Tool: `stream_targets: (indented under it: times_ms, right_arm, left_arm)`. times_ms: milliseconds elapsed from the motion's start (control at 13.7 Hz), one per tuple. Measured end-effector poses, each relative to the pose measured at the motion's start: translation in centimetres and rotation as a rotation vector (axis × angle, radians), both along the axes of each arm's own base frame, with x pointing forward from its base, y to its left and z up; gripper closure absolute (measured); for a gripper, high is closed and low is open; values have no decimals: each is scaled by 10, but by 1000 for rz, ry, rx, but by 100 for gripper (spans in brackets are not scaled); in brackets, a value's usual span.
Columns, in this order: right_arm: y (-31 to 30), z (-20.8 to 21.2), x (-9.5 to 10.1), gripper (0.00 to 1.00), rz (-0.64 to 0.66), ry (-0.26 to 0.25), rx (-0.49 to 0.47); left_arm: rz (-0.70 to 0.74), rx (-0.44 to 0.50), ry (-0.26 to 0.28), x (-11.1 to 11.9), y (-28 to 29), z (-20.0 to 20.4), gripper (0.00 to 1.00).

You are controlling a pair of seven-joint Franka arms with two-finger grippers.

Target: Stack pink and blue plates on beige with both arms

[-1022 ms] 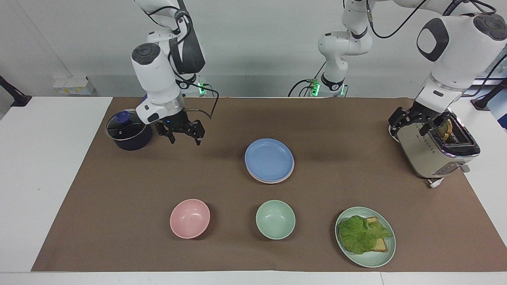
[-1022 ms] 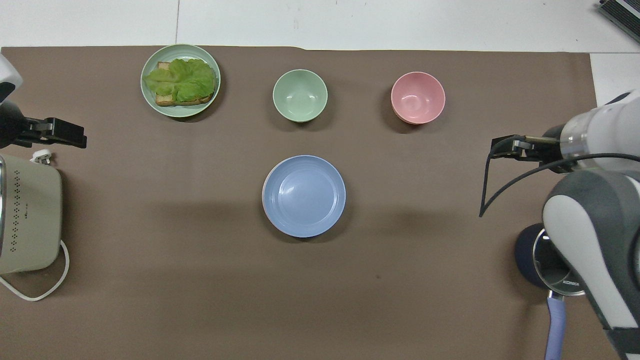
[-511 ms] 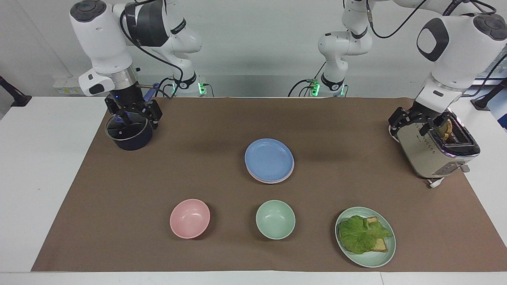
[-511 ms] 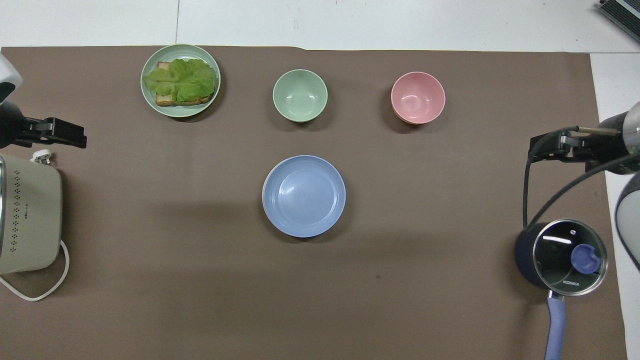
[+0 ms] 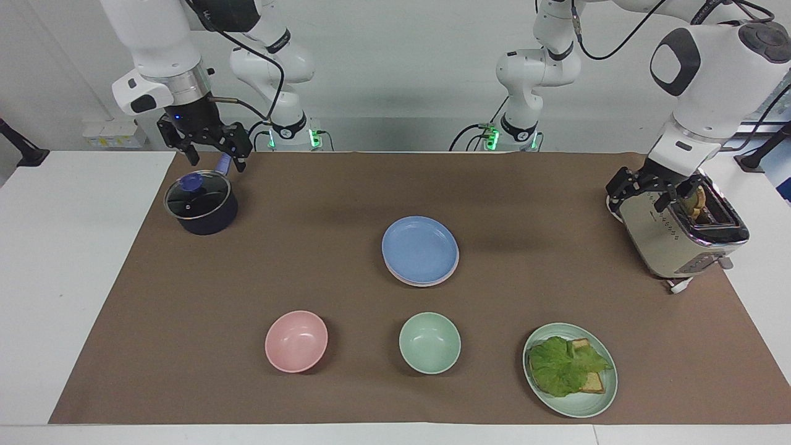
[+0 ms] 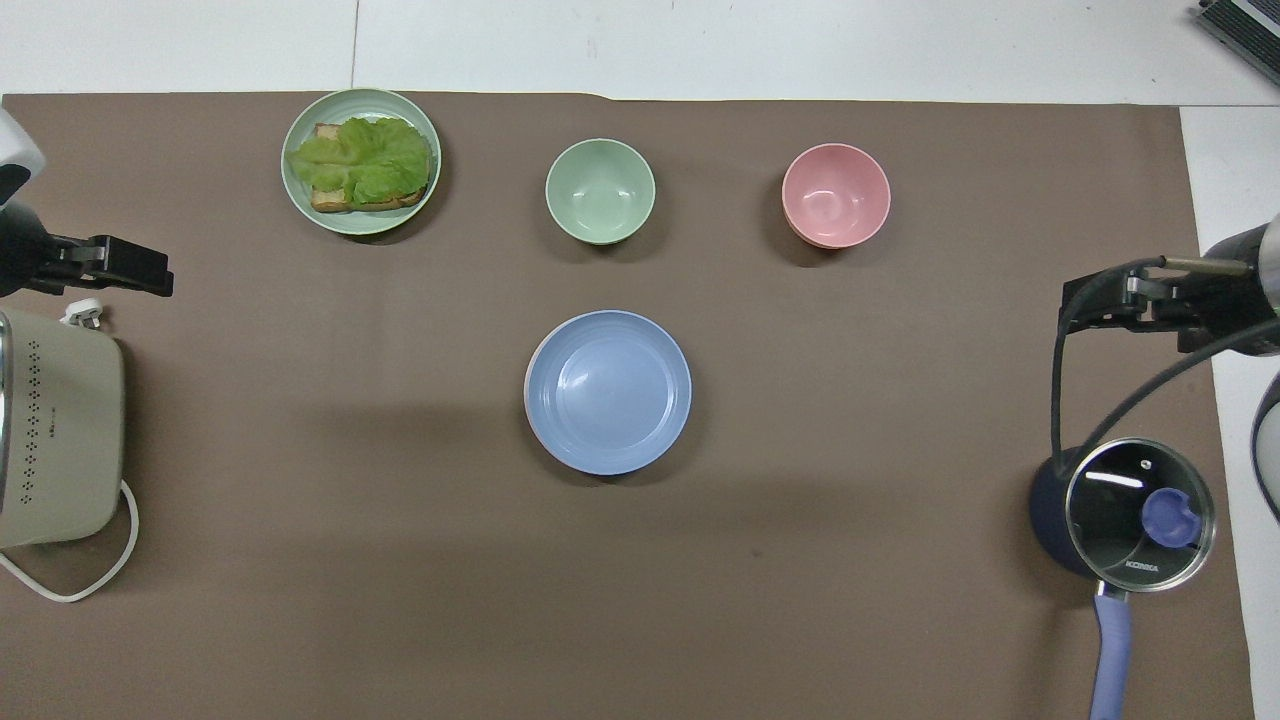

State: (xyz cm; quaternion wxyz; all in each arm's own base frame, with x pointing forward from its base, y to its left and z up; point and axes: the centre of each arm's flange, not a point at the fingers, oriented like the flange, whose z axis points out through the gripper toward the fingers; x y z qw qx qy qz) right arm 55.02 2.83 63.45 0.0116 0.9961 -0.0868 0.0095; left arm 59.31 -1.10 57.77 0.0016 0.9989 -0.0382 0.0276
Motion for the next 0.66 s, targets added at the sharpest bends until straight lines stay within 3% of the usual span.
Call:
stream_targets:
  times_ms: [657]
  right_arm:
    - [-2, -3, 0, 0, 40, 10, 0]
  left_arm:
    - [0, 0, 0, 0, 0, 0, 0]
